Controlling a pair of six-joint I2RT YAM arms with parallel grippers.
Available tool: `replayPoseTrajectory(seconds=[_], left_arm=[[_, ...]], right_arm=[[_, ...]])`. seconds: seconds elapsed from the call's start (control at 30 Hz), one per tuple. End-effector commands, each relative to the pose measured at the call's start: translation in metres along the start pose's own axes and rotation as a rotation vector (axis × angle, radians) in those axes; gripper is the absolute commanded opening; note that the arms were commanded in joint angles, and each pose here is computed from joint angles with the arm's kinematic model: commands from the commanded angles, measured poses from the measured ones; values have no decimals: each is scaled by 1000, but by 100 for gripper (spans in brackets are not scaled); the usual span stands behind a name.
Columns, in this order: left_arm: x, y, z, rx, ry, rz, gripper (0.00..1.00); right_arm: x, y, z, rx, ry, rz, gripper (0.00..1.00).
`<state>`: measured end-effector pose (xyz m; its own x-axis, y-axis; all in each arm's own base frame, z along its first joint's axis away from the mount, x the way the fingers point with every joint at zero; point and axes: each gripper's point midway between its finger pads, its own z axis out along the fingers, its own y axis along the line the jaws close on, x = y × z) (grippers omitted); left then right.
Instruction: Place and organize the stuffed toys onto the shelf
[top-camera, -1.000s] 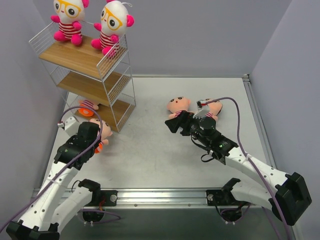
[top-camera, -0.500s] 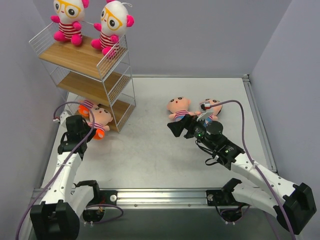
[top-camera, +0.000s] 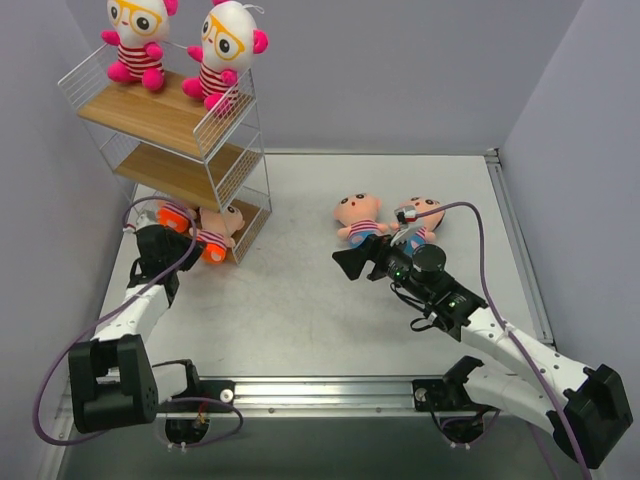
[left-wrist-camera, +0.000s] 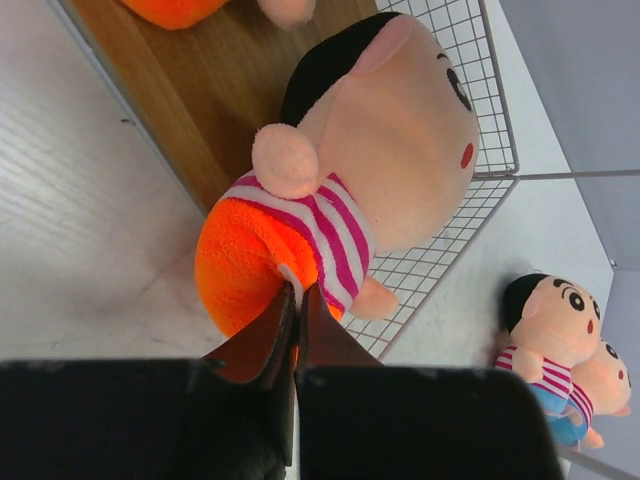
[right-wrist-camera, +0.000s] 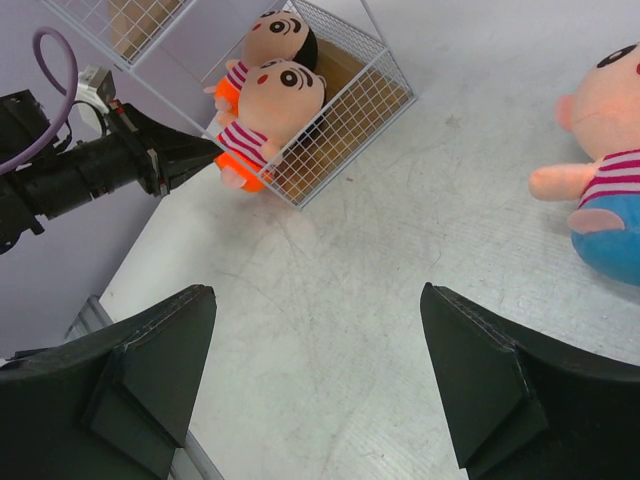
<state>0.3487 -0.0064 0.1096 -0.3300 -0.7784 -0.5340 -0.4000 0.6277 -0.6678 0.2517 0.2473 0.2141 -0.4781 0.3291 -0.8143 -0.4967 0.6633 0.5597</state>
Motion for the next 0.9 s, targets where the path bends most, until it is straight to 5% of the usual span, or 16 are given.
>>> replayPoseTrajectory(seconds=[0.0, 0.87], left_arm=[[-19, -33, 9, 159, -62, 6, 2], [5, -49, 47, 260, 42, 54, 3]], right_arm=[[-14, 10, -1, -53, -55, -34, 86], [-15, 9, -1, -52, -63, -41, 86]])
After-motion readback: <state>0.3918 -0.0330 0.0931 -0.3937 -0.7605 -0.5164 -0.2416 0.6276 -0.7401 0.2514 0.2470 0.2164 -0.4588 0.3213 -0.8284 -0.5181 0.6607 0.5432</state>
